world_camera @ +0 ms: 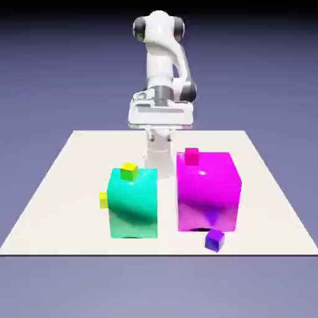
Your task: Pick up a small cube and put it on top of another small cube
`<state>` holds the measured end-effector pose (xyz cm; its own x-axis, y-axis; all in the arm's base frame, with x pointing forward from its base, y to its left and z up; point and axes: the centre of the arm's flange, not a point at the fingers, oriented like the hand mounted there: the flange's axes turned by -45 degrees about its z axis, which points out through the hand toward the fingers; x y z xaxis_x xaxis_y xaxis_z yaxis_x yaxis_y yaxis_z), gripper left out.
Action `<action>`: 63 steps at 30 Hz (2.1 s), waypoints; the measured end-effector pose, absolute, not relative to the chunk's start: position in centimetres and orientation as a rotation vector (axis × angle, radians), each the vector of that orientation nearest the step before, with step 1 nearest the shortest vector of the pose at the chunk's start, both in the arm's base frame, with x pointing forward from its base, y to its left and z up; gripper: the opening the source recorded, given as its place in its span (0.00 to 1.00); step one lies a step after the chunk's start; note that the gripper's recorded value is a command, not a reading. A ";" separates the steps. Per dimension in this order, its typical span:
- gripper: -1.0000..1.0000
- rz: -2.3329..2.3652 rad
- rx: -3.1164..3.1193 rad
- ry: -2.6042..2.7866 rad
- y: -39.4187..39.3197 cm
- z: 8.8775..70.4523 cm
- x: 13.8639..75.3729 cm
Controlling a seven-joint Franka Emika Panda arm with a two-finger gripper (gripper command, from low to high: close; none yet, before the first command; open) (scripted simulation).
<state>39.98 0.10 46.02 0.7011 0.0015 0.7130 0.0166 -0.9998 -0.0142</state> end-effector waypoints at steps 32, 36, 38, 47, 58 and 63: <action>0.50 0.759 -2.043 1.583 -32.2 15.5 30.0; 0.50 0.799 -2.016 1.577 -30.5 12.3 28.5; 0.00 0.800 -2.017 1.578 -28.9 9.7 28.0; 0.00 0.729 -2.053 1.615 -35.4 20.3 26.7; 0.00 0.684 -2.201 1.465 -21.6 36.1 36.0; 0.00 0.801 -2.270 1.323 -7.8 39.9 38.6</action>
